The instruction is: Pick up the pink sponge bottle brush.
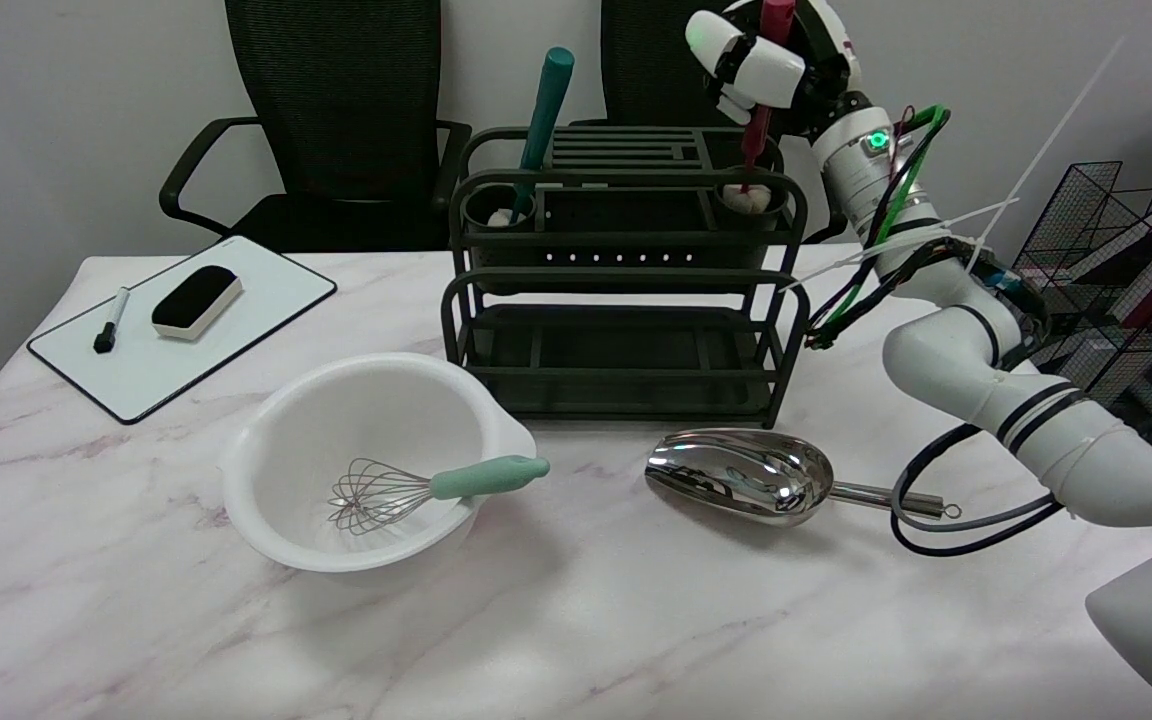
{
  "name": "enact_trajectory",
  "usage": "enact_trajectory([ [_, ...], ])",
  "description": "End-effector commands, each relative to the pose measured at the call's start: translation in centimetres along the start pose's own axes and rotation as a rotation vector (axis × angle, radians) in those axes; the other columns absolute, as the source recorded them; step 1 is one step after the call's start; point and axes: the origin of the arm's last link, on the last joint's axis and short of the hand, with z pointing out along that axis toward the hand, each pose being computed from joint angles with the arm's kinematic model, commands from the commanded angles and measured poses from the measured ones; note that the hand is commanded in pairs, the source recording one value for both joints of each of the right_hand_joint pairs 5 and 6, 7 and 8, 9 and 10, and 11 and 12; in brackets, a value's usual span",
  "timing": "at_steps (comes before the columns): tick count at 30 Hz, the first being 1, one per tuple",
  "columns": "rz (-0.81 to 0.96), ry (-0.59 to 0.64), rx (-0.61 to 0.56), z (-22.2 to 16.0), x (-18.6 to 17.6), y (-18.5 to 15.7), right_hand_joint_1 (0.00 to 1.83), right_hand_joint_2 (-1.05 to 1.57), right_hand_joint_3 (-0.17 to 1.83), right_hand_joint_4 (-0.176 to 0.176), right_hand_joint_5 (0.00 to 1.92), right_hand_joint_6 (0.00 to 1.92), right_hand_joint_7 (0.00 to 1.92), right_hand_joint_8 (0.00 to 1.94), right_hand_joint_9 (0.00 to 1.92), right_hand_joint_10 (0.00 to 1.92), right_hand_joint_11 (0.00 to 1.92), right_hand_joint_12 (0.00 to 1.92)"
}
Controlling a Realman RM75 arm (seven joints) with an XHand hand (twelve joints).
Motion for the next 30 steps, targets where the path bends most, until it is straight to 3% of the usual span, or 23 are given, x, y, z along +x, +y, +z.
enact_trajectory([
  [1,0.112,-0.024,-0.046,-0.7,-1.0,1.0,1.03,0.80,0.83,0.000,1.92,1.92,1.92,1.92,1.92,1.92,1.83,1.83],
  [30,0.092,-0.008,-0.008,-0.8,0.1,-0.3,1.04,0.79,0.80,0.000,1.92,1.92,1.92,1.92,1.92,1.92,1.87,1.87],
])
